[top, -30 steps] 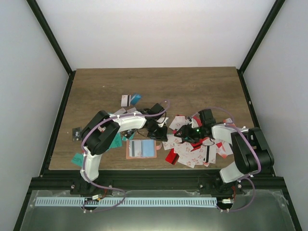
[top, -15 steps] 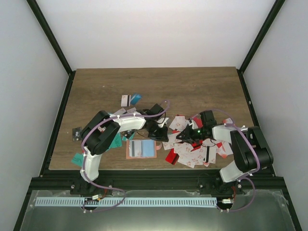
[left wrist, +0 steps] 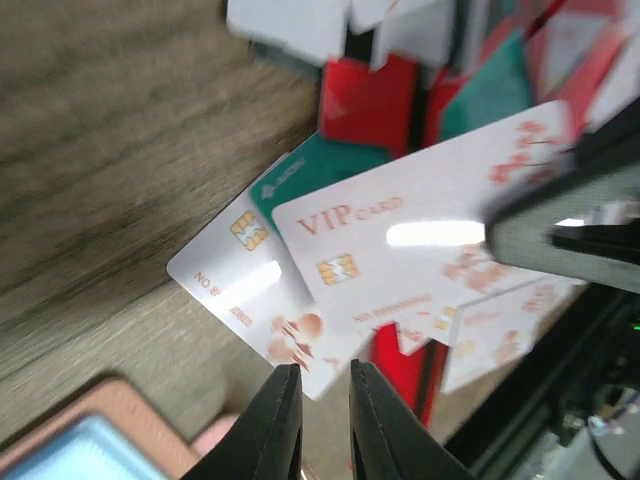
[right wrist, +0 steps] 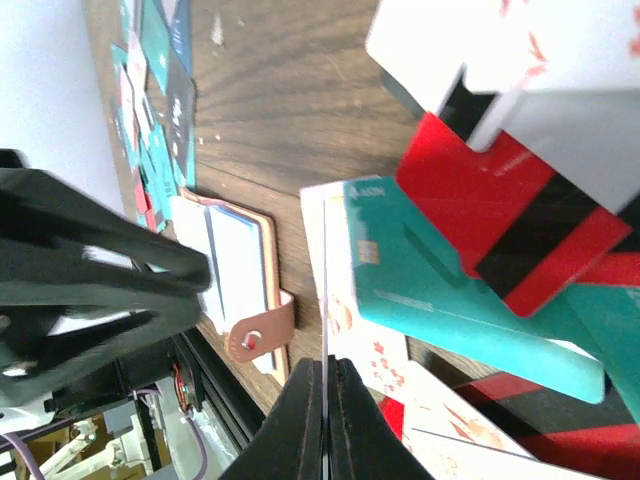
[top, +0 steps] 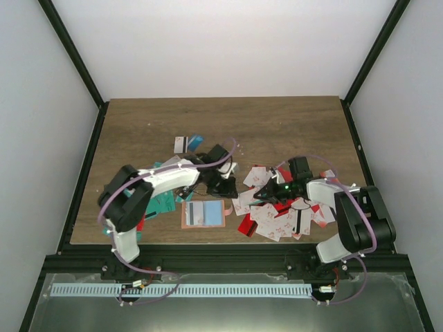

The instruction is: Put the credit cards into the card holder

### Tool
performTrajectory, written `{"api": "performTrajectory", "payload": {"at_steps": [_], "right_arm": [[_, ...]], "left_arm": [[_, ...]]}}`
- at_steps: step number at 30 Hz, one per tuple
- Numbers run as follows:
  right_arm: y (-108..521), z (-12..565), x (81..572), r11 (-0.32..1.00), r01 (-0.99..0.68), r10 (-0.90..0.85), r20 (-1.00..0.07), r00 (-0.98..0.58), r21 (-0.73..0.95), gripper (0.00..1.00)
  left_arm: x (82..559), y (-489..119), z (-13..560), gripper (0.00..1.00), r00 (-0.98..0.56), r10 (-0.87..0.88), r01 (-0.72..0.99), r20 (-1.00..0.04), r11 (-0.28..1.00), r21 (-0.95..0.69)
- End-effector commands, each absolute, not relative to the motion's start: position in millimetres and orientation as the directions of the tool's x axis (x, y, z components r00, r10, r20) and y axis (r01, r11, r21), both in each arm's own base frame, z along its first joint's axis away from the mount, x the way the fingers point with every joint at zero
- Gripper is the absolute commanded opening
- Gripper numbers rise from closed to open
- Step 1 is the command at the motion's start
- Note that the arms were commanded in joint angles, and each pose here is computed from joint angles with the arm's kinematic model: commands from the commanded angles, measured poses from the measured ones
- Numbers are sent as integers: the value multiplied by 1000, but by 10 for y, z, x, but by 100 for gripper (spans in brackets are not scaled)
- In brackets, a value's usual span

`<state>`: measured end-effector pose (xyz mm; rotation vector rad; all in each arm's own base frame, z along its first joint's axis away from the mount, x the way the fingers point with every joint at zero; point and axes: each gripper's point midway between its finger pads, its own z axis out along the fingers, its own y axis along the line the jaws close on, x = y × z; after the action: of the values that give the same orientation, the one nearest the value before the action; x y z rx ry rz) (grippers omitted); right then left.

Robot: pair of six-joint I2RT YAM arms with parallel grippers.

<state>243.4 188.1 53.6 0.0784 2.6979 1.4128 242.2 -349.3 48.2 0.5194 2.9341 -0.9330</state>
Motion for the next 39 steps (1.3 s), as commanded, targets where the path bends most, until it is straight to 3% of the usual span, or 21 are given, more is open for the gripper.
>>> {"api": "performTrajectory", "payload": {"at_steps": [1,7,15,25,32,39], "right_arm": [[1940,865,2544,542,-90,60,-144,-988,835,1],[2181,1283,2442,453,-246,-52,-250,-967,857,1],[2700,1927,2167,277,-519,-218,-473,-854,809,1],[2891,2128,1679,130,-732,-370,-652,-661,669,1],[2941,2478,1412,13,-837,-370,-775,-513,548,1],[3094,2658,1269,2,-912,-397,-837,-377,410,1]], "left_arm": [[2595,-3297,1086,18,-926,277,375,-255,734,-566],[2718,-2819,1729,33,-871,255,465,-419,701,-541],[2471,-2649,2392,59,-779,292,593,-556,632,-499],[1936,-2431,3022,61,-546,323,802,-773,469,-370],[1509,-2411,3015,56,-487,356,866,-798,317,-387],[1395,-2388,3029,54,-434,337,890,-835,302,-341]]}}
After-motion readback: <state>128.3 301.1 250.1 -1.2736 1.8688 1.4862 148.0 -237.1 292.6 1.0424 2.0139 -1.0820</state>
